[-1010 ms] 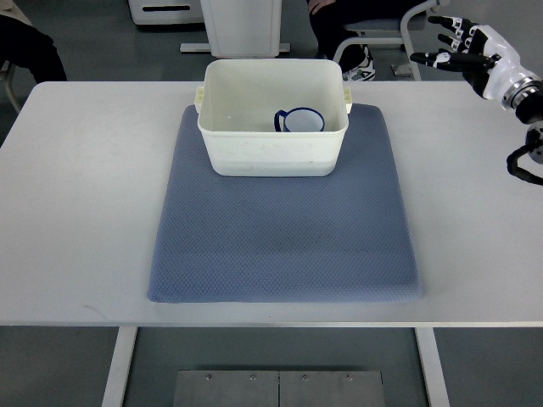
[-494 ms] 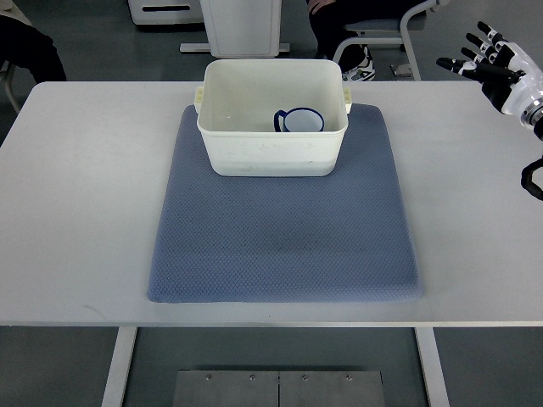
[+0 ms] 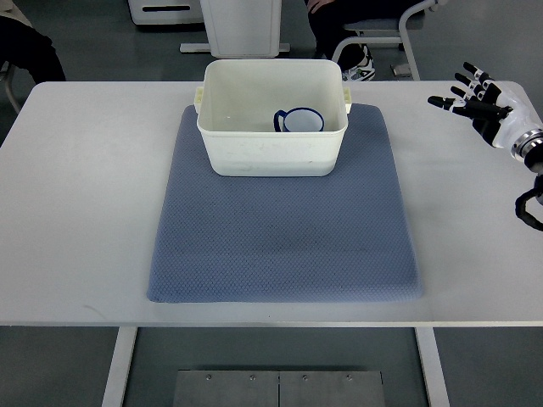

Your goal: Place cup in box with right hand

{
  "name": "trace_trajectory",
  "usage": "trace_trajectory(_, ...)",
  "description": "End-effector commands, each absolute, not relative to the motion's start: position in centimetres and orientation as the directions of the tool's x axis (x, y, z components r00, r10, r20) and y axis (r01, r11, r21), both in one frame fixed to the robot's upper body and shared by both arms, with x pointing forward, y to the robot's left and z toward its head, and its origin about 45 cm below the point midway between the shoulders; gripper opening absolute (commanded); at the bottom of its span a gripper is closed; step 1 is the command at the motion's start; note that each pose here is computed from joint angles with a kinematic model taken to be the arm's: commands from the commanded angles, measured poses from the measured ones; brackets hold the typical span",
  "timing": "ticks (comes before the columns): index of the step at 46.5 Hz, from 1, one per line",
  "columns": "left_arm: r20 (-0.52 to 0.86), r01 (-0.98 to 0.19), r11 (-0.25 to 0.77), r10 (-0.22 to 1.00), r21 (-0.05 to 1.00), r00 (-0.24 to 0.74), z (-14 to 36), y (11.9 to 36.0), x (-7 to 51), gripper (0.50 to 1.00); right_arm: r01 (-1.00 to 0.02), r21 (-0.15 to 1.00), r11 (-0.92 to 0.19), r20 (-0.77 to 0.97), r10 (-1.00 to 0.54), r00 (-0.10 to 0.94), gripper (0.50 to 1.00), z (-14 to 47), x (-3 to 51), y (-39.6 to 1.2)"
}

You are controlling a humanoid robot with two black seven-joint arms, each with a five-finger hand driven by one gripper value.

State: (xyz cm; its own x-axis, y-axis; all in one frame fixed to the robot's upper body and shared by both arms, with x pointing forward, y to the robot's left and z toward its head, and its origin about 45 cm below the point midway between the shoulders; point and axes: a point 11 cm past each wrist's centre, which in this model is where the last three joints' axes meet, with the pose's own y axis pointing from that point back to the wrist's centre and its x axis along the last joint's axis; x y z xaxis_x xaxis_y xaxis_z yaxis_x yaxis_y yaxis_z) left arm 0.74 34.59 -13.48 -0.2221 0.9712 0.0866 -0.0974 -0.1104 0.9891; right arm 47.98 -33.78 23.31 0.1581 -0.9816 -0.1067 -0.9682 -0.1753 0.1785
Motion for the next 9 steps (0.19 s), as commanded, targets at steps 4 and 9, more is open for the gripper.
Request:
trace_trajectory(4, 0.087, -0.098, -0.110, 0.971, 0.989, -0.222, -13.5, 34.6, 0.8, 1.000, -0.966, 0.190, -0.178, -0.111, -0.981, 0.158, 1.000, 22.7, 47.7, -33.6)
trace_trajectory(9, 0.086, -0.098, -0.110, 0.971, 0.989, -0.222, -13.5, 34.6, 0.8, 1.000, -0.963, 0.200, -0.183, -0.122, -0.979, 0.161, 1.000, 21.9, 47.3, -33.5)
